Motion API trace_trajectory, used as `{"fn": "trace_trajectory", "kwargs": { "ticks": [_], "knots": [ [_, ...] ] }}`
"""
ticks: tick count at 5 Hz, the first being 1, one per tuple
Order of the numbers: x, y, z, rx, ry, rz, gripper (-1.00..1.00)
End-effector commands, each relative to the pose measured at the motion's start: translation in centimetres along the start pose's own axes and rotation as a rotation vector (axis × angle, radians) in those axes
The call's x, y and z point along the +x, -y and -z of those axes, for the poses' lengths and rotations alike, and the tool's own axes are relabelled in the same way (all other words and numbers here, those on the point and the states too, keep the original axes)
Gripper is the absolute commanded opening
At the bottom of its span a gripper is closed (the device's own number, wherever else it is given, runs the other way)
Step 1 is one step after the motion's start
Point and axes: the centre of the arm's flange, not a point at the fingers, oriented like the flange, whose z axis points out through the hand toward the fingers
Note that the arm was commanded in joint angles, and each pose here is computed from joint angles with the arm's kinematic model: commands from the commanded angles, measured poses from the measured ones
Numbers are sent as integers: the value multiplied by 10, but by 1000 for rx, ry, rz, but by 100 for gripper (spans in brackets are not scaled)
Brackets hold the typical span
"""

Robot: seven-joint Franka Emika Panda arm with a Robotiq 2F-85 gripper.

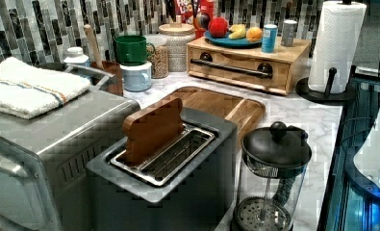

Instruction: Open the drawer.

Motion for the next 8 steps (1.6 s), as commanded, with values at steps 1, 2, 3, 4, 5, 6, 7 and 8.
{"fn": "trace_trajectory", "kwargs": {
  "ticks": [1, 2, 3, 4, 5, 6, 7, 8],
  "knots": [
    [3, -3, -1, -1, 0, -5, 100],
    [3, -3, -1, -1, 0, -6, 100],
    [6, -12, -10, 2, 44, 58, 100],
    [13, -28, -13, -16, 38, 207, 100],
    [19, -46, -24, -36, -1, 338, 100],
    [29, -69, -26, -51, -42, 470, 100],
    [37, -89, -35, -56, -101, 557, 100],
    [48, -109, -43, -53, -144, 618, 100]
  ]
}}
